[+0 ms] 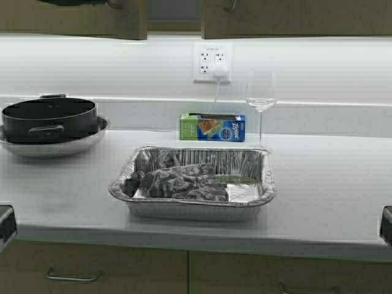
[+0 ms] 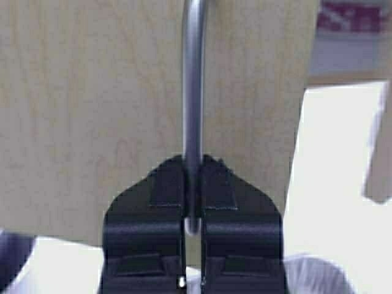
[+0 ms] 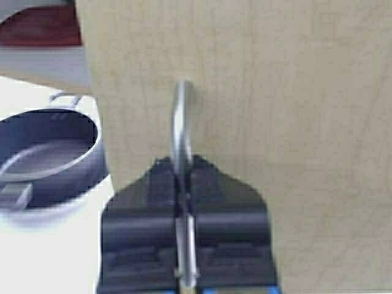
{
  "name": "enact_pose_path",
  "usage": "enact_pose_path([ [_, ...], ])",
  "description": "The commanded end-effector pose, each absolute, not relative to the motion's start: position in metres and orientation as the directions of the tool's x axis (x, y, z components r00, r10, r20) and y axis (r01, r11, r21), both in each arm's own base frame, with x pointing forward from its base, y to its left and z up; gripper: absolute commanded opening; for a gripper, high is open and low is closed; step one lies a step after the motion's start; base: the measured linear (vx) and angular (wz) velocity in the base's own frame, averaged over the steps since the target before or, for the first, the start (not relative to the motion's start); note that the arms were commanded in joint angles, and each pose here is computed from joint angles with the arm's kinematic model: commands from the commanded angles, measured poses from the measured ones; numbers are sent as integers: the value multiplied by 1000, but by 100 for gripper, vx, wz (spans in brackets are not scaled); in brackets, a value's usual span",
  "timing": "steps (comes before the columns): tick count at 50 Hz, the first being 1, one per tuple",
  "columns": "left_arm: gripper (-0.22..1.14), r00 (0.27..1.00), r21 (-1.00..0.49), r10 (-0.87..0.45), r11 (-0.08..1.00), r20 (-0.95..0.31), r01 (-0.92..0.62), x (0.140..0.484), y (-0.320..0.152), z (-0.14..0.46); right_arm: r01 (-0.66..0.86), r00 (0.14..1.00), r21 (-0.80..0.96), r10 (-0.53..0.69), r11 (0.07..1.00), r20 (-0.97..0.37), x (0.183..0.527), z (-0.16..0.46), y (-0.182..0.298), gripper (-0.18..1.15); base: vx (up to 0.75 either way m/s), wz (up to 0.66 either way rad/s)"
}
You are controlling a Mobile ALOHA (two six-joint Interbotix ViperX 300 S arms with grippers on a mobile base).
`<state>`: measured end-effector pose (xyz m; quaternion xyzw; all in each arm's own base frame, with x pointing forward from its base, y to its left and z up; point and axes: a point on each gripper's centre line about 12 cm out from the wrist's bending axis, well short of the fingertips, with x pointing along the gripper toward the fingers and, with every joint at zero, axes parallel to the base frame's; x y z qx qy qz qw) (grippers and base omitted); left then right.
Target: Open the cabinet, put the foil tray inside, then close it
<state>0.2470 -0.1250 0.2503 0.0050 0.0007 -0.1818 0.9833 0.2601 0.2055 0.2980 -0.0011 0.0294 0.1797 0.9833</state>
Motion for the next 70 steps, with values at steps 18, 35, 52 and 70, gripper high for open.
enact_pose_path([
  [18, 3, 958, 29, -284, 958, -41, 285, 227, -79, 284, -303, 948, 89, 309, 949, -72, 233, 314, 112, 7, -12, -4],
  [35, 4, 968, 42, -246, 968, -50, 248, 232, -70, 284, -323, 934, 68, 329, 944, -139, 238, 313, 98, 13, -11, 1],
  [52, 110, 964, 45, -253, 965, -79, 257, 228, -68, 285, -309, 934, 66, 316, 949, -170, 222, 317, 67, 106, -3, 5],
  [70, 88, 929, 36, -353, 933, -107, 359, 198, -76, 303, -473, 847, 4, 456, 881, -274, 161, 351, 63, 96, 0, 1],
])
